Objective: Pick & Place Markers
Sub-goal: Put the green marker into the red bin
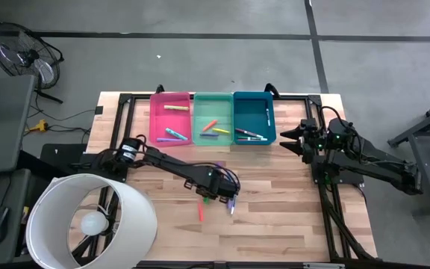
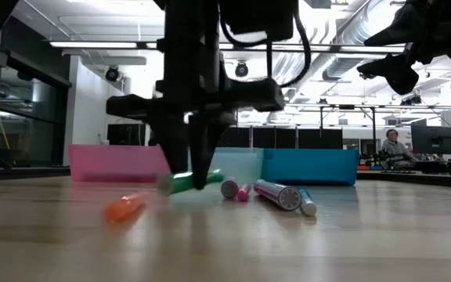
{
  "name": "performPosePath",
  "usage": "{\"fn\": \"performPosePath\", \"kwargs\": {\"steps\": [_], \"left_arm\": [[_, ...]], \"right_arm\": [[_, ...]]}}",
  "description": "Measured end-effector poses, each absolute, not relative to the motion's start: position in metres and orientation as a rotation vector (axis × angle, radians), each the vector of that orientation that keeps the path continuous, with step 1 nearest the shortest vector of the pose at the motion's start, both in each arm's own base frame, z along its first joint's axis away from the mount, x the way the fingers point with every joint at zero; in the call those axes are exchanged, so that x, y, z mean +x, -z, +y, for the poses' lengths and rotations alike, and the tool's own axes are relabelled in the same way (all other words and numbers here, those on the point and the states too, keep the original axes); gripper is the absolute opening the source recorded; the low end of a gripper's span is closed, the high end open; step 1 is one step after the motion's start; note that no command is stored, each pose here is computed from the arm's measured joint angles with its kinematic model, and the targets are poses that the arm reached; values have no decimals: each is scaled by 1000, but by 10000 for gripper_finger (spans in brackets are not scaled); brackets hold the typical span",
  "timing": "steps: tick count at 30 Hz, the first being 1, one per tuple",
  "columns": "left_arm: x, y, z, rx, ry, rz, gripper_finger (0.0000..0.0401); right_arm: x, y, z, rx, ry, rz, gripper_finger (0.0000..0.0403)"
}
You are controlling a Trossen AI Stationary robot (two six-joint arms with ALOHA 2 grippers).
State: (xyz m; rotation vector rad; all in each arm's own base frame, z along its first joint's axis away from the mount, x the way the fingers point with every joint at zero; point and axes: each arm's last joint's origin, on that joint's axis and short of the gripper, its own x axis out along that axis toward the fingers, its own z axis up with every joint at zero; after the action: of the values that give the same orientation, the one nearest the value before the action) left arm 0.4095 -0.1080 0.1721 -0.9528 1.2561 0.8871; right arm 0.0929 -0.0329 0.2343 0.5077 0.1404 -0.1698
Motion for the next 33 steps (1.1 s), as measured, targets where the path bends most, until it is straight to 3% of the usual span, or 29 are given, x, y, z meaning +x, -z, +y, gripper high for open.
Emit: {"fn": "performPosePath", "kwargs": {"steps": [18, 33], "left_arm": [[375, -248, -84, -881, -970, 1122, 60], [363, -273, -14, -653, -942, 1184, 60]], "right_arm": [[93, -234, -33, 508, 170, 140, 250], [93, -234, -33, 508, 170, 140, 250]]}}
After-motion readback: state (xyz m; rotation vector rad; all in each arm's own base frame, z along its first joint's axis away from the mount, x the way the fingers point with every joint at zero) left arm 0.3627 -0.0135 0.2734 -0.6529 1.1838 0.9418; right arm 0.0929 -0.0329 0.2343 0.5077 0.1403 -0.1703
